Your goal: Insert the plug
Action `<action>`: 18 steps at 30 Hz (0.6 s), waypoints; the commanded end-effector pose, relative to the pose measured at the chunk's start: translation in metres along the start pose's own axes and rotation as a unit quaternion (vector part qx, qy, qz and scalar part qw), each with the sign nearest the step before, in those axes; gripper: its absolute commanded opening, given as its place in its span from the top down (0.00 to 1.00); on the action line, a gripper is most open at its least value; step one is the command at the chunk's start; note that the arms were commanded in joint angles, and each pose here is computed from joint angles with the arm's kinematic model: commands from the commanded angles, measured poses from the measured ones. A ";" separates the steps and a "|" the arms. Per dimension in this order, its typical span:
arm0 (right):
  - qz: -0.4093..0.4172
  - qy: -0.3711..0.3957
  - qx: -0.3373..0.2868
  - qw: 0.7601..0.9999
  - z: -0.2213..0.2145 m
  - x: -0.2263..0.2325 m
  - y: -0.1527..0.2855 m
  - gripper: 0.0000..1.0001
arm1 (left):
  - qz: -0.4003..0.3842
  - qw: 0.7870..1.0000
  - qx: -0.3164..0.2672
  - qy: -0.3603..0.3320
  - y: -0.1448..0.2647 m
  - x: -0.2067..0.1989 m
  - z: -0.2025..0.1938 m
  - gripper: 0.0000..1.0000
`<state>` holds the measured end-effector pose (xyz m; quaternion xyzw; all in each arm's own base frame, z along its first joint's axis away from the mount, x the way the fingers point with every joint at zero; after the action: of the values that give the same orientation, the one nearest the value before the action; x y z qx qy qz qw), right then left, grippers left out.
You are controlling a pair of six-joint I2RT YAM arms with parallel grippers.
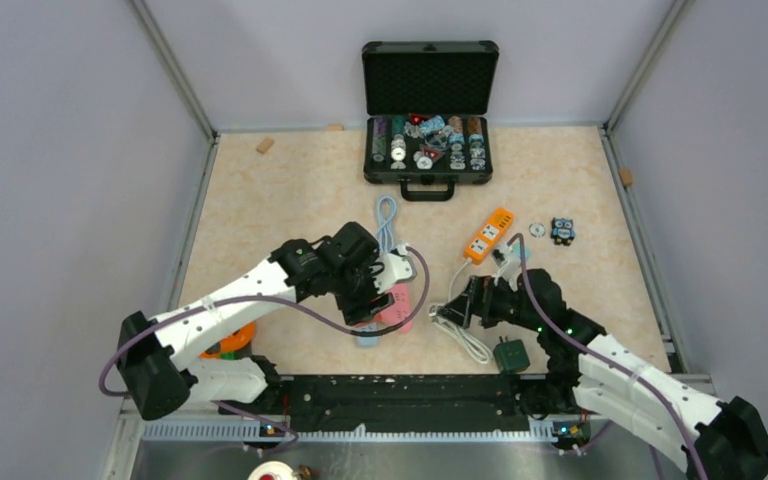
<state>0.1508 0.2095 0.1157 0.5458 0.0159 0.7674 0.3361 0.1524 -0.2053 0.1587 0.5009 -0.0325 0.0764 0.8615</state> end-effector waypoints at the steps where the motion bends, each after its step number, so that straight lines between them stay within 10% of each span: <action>1: -0.074 0.016 -0.022 0.997 0.003 -0.024 0.016 0.01 | -0.008 1.000 0.020 -0.019 -0.002 0.001 0.012 1.00; 18: -0.082 -0.001 -0.094 0.992 0.015 -0.026 0.039 0.02 | -0.058 0.976 0.210 -0.030 -0.043 -0.015 0.004 1.00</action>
<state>0.1450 0.1628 0.1096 0.5116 0.0016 0.7376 0.4406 0.1446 -0.2363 0.1192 0.6546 -0.0141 0.0094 0.7557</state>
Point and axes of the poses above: each gripper's point midway between its finger pads, its own y axis back along the fingers, its own x axis along the line the jaws close on, z = x × y, the point moved 2 cm from there along y, back along the fingers, and after that the axes turned 15 degrees about -y, right-handed, at the moved point
